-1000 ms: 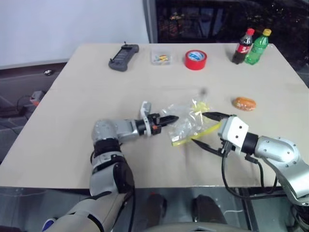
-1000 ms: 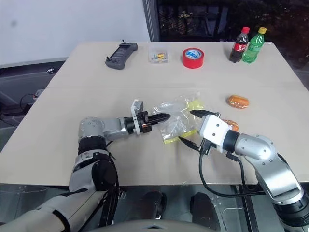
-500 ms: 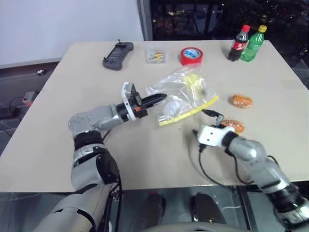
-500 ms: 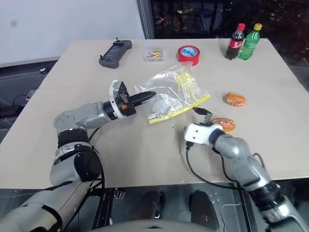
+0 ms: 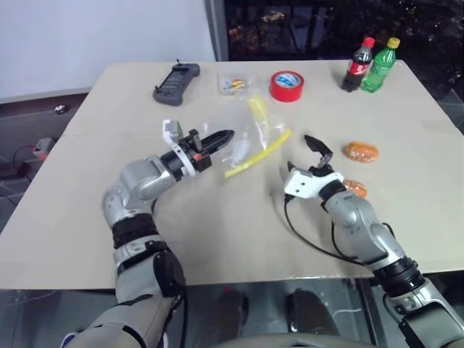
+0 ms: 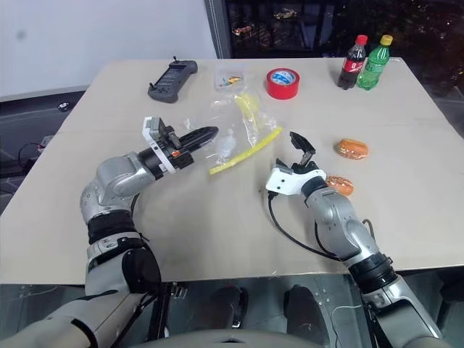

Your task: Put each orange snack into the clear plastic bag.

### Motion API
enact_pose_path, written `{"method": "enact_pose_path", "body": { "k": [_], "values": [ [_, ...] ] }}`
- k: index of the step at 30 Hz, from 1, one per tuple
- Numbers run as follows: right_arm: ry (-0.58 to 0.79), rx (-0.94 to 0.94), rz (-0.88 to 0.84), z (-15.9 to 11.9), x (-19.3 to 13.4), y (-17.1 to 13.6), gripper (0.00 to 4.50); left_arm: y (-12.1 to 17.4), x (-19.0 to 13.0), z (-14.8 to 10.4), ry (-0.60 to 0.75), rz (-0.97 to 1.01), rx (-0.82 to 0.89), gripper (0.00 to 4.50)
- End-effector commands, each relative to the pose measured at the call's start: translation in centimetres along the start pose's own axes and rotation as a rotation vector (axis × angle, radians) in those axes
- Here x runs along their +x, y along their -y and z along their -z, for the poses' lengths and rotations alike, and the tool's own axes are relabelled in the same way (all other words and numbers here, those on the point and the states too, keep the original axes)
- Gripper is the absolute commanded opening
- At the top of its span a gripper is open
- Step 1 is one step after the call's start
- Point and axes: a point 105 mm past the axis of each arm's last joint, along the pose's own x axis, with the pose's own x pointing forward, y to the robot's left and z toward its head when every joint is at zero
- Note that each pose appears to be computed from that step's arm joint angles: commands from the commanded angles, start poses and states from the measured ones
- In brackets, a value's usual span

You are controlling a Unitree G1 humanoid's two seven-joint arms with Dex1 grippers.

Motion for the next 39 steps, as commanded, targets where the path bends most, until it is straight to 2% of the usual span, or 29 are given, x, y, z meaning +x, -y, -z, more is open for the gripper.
{"method": "enact_pose_path", "body": {
  "k": [1, 6, 16, 23, 33, 36, 39],
  "values": [
    [0.097, 0.018, 0.014, -2.0, 1.1, 0.1, 4.50, 1.6, -0.6, -0.5, 0.065, 0.043, 0.037, 0.04],
    [0.125, 0.036, 0.011, -2.7, 2.1, -0.6, 4.50, 2.3, -0.4, -0.6, 0.111, 0.046, 0.034, 0.04],
    [0.146, 0.043, 0.115, -4.1, 6.3, -0.4, 4.50, 3.4, 0.0, 0.0, 0.173, 0.065, 0.020, 0.04],
    [0.167, 0.058, 0.103, -4.4, 6.8, -1.3, 4.50, 4.2, 0.3, 0.2, 0.202, 0.082, 0.007, 0.04],
    [0.169, 0.156, 0.211, -5.2, 9.1, 0.2, 4.50, 3.7, 0.2, 0.8, 0.213, 0.068, -0.005, 0.04],
    [0.168, 0.174, 0.220, -4.7, 9.3, 0.6, 3.66, 3.4, -0.1, 0.9, 0.213, 0.061, 0.002, 0.00],
    [0.169, 0.183, 0.228, -4.1, 9.2, 1.2, 2.29, 3.0, -0.4, 0.7, 0.216, 0.055, 0.006, 0.00]
  ]
}}
